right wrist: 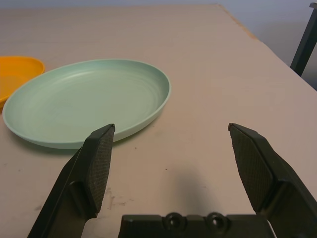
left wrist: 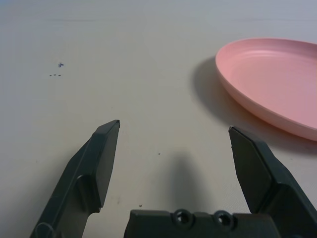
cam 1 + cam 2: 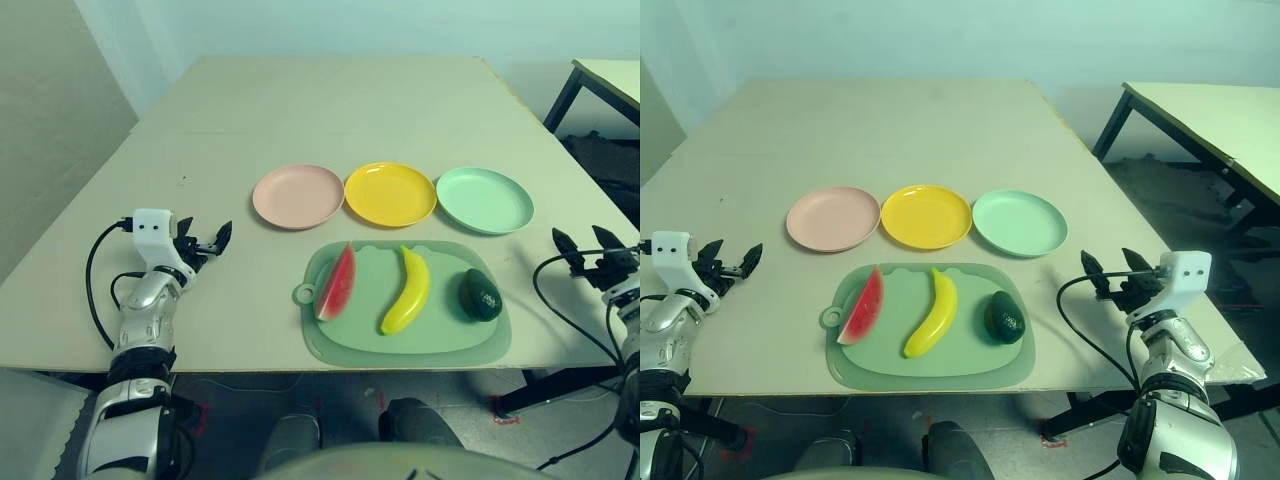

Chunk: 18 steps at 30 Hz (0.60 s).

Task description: Place the fruits into color-matched plates.

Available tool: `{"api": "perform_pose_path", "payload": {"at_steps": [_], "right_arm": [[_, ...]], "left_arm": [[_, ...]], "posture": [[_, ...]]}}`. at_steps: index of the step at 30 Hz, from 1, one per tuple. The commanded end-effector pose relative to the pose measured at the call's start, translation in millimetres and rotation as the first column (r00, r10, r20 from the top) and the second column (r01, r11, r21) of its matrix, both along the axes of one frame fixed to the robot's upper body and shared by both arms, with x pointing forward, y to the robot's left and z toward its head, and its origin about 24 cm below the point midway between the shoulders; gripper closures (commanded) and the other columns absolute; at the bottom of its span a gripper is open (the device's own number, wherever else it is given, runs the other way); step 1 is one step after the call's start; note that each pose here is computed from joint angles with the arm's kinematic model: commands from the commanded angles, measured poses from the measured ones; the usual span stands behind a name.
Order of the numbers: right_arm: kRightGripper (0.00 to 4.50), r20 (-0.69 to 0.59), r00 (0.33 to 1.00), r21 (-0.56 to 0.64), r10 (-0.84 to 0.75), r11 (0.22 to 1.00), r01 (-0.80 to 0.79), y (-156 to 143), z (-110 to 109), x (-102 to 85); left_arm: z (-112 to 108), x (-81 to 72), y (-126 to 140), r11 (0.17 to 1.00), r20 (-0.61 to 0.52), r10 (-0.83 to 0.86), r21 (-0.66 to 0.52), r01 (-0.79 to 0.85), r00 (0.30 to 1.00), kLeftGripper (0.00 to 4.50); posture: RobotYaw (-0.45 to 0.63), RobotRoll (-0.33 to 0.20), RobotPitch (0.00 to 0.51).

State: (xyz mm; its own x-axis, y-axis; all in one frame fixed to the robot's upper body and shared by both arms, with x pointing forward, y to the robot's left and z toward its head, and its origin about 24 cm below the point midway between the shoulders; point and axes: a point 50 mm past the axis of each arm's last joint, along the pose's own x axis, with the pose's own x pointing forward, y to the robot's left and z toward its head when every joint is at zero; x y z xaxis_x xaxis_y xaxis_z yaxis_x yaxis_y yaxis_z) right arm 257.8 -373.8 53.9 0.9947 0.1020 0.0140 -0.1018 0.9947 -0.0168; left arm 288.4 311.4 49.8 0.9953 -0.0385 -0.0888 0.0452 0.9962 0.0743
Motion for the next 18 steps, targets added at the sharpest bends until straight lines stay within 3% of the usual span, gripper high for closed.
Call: {"api": "perform_pose_path", "payload": {"at_steps": [1, 8, 14, 18], "right_arm": [[0.0, -0.011, 1.0, 0.006, 0.013, 1.0, -0.013, 6, -4, 3.6], [0.0, 0.015, 0.999, 0.001, 0.046, 0.999, -0.046, 13, -5, 4.5], [0.0, -0.004, 0.998, 0.021, 0.061, 0.998, -0.061, 23, -16, 3.7], [0.0, 0.011, 0.995, 0.021, 0.095, 0.995, -0.095, 28, -16, 6.2]], "left_arm": [[-3, -2.2, 0, 1.0, -0.013, -0.006, 0.0, 0.006, 1.0, 0.03], [4, -4.1, 11, 1.0, -0.018, -0.006, 0.021, 0.006, 1.0, 0.03], [10, -15.1, 28, 1.0, 0.001, 0.009, 0.021, -0.009, 1.0, 0.03], [33, -21.3, 27, 0.975, 0.067, -0.222, -0.005, 0.223, 0.973, 0.03]], "posture": [[-0.11, 0.0, 0.034], [-0.11, 0.0, 0.046], [-0.08, 0.0, 0.035], [-0.08, 0.0, 0.056]]}}
